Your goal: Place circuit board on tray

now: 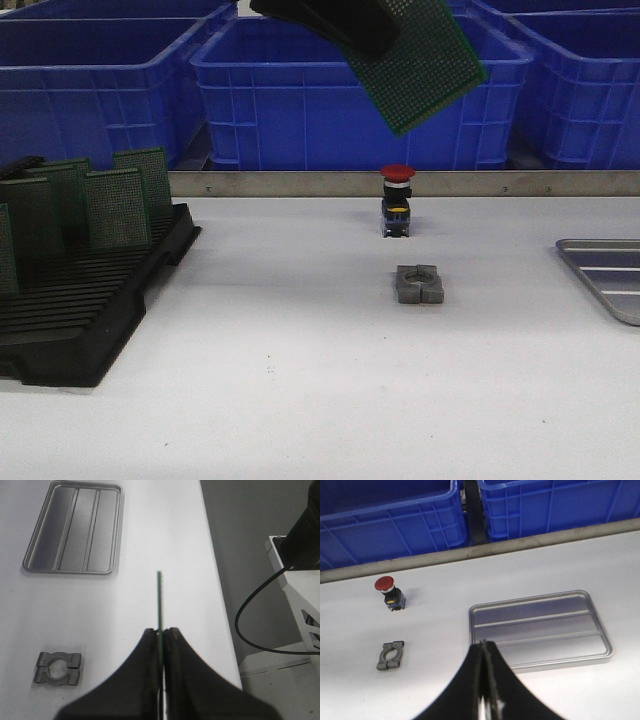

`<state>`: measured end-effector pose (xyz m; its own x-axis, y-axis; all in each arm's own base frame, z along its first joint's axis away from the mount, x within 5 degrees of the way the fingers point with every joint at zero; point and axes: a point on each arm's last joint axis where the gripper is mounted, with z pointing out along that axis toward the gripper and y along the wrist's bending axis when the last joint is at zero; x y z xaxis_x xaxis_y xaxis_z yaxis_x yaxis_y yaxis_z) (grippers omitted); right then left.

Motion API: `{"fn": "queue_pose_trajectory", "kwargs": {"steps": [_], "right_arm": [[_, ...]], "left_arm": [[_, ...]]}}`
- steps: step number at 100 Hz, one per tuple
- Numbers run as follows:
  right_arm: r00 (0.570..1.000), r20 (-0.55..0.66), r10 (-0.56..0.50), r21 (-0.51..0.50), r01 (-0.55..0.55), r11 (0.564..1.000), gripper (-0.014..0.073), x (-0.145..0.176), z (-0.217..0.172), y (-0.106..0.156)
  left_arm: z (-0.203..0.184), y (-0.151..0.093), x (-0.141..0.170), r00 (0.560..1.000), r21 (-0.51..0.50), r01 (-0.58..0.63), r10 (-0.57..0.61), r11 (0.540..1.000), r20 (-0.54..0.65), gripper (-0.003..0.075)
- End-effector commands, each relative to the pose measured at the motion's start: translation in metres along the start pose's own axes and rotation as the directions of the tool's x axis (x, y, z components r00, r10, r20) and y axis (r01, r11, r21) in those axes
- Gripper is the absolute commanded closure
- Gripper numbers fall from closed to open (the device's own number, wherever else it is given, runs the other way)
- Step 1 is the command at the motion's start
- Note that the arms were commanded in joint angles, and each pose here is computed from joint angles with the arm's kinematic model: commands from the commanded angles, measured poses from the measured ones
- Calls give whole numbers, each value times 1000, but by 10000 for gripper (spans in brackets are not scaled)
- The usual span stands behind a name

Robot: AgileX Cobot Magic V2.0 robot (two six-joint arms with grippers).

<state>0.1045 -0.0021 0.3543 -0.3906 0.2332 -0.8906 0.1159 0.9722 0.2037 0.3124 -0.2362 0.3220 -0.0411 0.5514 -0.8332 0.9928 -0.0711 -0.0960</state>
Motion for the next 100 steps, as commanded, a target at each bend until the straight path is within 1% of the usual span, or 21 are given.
{"fn": "queue_pose_trajectory", "kwargs": {"steps": [1, 8, 15, 22, 39, 44, 48, 55, 60, 68, 70, 75, 77, 81, 82, 84, 87, 88, 89, 91, 100], "right_arm": [[999, 48, -10, -7, 10, 1000, 661, -13, 4, 3], [1000, 23, -10, -1, 10, 1000, 645, -12, 7, 3], [1000, 7, -10, 3, 10, 1000, 594, -11, 8, 2], [1000, 1, -10, 5, 10, 1000, 508, -10, 8, 2], [1000, 0, -10, 5, 10, 1000, 225, -10, 8, 2], [1000, -2, -4, 1, 4, 1000, 168, -10, 8, 3], [1000, -3, 4, -6, -4, 1000, 139, -10, 8, 3], [1000, 6, 28, -30, -28, 999, 128, -11, 8, 5], [1000, 8, 24, -50, -23, 998, 128, -12, 9, 7], [999, -8, -52, -89, 51, 995, 128, -12, 15, 12], [998, -13, -56, -105, 54, 993, 128, -12, 16, 13], [993, -36, -116, -148, 109, 983, 128, -14, 21, 18], [992, -49, -120, -169, 110, 980, 128, -14, 24, 20], [984, -68, -162, -215, 144, 966, 128, -15, 30, 25], [981, -63, -185, -224, 167, 960, 128, -17, 30, 26], [979, -72, -189, -248, 166, 954, 128, -18, 33, 29], [970, -76, -231, -283, 201, 938, 128, -20, 38, 33], [970, -79, -229, -298, 196, 934, 128, -20, 38, 34], [965, -71, -251, -308, 219, 926, 128, -21, 38, 35], [963, -76, -257, -332, 218, 918, 128, -23, 41, 38], [928, -58, -368, -432, 309, 848, 128, -28, 54, 48]], "left_arm": [[-19, -21, -30, 994, 27, -49, 46, 998, 96, 739], [-19, -21, -30, 994, 27, -49, 46, 998, 96, 738], [-19, -21, -30, 994, 27, -49, 46, 998, 96, 738], [-19, -21, -30, 994, 27, -49, 46, 998, 96, 738], [-19, -21, -30, 994, 27, -49, 46, 998, 96, 738], [-19, -21, -30, 994, 27, -49, 46, 998, 96, 738], [-19, -21, -30, 994, 27, -49, 46, 998, 96, 738], [-19, -21, -30, 994, 27, -49, 46, 998, 96, 738], [-19, -21, -30, 994, 27, -49, 46, 998, 96, 738], [-19, -21, -30, 994, 27, -49, 46, 998, 96, 738], [-19, -21, -30, 994, 27, -49, 46, 998, 96, 738], [-19, -21, -30, 994, 27, -49, 46, 998, 96, 738], [-19, -21, -30, 994, 27, -49, 46, 998, 96, 738], [-19, -21, -30, 994, 27, -49, 46, 998, 96, 738], [-19, -21, -30, 994, 27, -49, 46, 998, 96, 738], [-19, -21, -30, 994, 27, -49, 46, 998, 96, 738], [-19, -21, -30, 994, 27, -49, 46, 998, 96, 738], [-19, -21, -30, 994, 27, -49, 46, 998, 96, 738], [-19, -21, -30, 994, 27, -49, 46, 998, 96, 738], [-19, -21, -30, 994, 27, -49, 46, 998, 96, 738], [-19, -21, -30, 994, 27, -49, 46, 998, 96, 738]]}}
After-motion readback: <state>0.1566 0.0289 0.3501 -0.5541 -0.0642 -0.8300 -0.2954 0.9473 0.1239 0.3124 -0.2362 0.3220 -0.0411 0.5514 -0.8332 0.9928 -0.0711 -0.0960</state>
